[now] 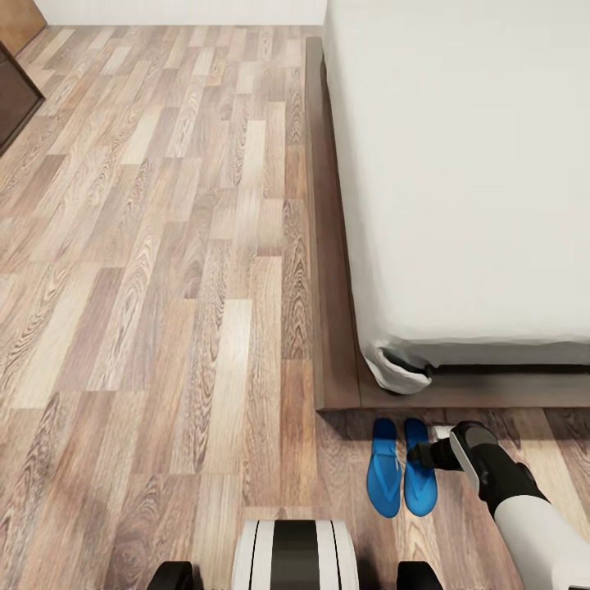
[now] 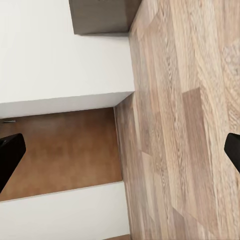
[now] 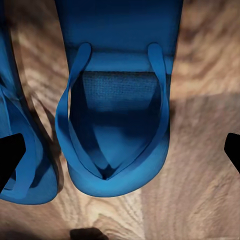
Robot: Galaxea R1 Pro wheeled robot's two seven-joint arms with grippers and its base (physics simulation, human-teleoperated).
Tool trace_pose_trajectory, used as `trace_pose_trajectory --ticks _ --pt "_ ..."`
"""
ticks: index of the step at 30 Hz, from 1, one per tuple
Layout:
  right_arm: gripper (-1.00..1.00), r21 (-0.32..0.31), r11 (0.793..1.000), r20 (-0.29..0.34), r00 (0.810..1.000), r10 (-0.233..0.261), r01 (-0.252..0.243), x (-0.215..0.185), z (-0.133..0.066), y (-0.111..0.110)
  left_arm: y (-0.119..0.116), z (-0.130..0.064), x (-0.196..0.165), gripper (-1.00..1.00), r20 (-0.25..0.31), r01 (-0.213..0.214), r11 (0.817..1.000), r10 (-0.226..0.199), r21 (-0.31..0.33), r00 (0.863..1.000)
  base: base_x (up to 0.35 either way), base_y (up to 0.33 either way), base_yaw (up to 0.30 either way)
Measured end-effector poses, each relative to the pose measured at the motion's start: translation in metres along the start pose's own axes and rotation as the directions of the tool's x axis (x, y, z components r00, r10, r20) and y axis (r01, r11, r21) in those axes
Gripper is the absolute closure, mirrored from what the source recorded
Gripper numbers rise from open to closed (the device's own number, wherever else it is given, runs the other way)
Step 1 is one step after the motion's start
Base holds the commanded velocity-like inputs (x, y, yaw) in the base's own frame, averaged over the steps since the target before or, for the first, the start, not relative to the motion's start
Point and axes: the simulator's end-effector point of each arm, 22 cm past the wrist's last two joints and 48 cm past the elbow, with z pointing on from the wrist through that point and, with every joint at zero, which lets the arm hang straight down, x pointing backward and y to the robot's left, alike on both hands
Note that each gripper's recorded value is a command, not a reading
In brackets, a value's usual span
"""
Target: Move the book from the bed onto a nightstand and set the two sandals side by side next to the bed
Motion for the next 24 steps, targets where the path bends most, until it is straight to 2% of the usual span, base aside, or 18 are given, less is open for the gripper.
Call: trace_pose_trajectory --ticks 9,24 --pt "-1.0 0.0 1.0 0.0 1.0 -0.001 0.001 0.0 0.0 0.0001 -0.0003 -0.0002 -0.0004 -1.0 0.001 0.001 1.0 -0.001 0.0 1.0 -0.096 0.0 0.0" --pt "-1.0 0.0 1.0 0.0 1.0 -0.001 0.001 0.0 0.0 0.0001 0.0001 0.0 -0.0003 -1.0 0.001 0.001 1.0 -0.001 0.0 1.0 -0.016 0.0 0.0"
